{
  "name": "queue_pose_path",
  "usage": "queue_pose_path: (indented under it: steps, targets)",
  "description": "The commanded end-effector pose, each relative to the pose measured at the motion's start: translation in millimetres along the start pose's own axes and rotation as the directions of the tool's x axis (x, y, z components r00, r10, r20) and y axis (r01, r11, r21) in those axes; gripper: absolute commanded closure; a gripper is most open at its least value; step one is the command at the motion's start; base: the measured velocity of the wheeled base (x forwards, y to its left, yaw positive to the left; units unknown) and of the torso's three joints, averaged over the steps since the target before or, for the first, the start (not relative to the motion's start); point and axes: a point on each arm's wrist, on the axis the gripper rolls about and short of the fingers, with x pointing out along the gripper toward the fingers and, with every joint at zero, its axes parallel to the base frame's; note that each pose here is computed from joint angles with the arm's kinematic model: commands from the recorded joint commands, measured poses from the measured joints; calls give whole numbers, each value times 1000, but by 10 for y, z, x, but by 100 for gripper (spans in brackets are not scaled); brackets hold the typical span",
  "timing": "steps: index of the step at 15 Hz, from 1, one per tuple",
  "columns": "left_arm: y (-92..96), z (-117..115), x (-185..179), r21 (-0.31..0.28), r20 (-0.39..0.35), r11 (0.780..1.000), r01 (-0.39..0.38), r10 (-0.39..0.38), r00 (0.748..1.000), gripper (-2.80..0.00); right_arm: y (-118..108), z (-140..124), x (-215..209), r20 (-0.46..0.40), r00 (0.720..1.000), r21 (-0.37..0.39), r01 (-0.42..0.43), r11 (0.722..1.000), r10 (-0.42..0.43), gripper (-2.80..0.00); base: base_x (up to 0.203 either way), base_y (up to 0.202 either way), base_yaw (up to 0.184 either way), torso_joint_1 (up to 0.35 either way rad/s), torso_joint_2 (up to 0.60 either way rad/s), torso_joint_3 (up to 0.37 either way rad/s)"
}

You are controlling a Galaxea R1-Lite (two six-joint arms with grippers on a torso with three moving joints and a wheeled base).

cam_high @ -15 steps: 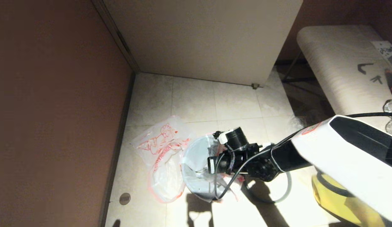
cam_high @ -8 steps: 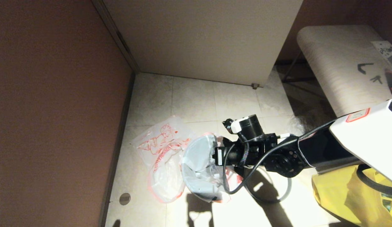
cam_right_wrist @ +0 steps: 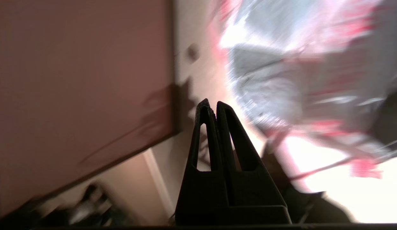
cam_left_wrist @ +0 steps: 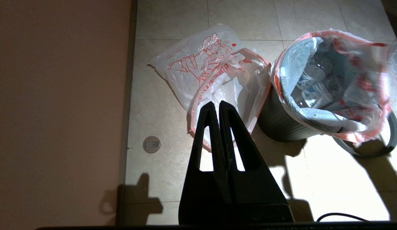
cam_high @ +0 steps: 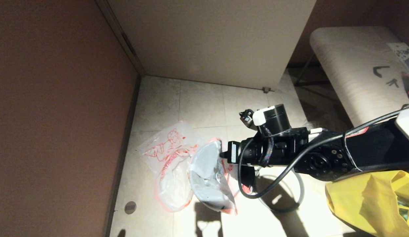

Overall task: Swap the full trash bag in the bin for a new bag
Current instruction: Place the trash bag on the floor

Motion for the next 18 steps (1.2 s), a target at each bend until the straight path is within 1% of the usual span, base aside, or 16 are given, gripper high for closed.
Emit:
queue_pose_path:
  steps: [1, 5, 7, 9, 10, 11, 12, 15, 16, 18]
  targets:
    - [0, -1, 1, -1, -1, 1000, -1, 1, 1000, 0, 75, 50, -150, 8, 999, 8, -40, 999, 40, 0, 0, 0, 0, 0, 0, 0]
    - [0, 0, 1, -1, -2, 1000, -1, 1, 1000, 0, -49, 3, -96, -14, 1000, 18, -15, 1000, 15, 0, 0, 0, 0, 0, 0, 0]
    - [0, 0, 1, -1, -2, 1000, -1, 1, 1000, 0, -137, 28, -160, -6, 1000, 27, 2, 1000, -2, 0, 0, 0, 0, 0, 0, 0]
    - [0, -1, 0, -1, -1, 1000, -1, 1, 1000, 0, -246, -27, -238, -22, 999, 40, 29, 999, -28, 0, 0, 0, 0, 0, 0, 0]
    - [0, 0, 1, -1, -1, 1000, -1, 1, 1000, 0, -338, -84, -269, -35, 998, 25, 50, 998, -49, -280, 0, 0, 0, 0, 0, 0]
    - [0, 0, 1, -1, -2, 1000, -1, 1, 1000, 0, -440, -74, -327, -12, 998, 7, 58, 998, -58, -280, 0, 0, 0, 0, 0, 0]
    - [0, 0, 1, -1, -2, 1000, -1, 1, 1000, 0, -500, -62, -375, -3, 999, 5, 39, 999, -39, -280, 0, 0, 0, 0, 0, 0]
    - [0, 0, 1, -1, -2, 1000, -1, 1, 1000, 0, -658, -14, -436, -25, 999, 28, -36, 999, 36, -280, 0, 0, 0, 0, 0, 0]
    - [0, 0, 1, -1, -2, 1000, -1, 1, 1000, 0, -722, -4, -399, -39, 998, 38, -56, 998, 57, -280, 0, 0, 0, 0, 0, 0]
    - [0, -1, 0, -1, -1, 1000, -1, 1, 1000, 0, -851, 1, -241, -31, 996, 38, -83, 996, 84, -280, 0, 0, 0, 0, 0, 0]
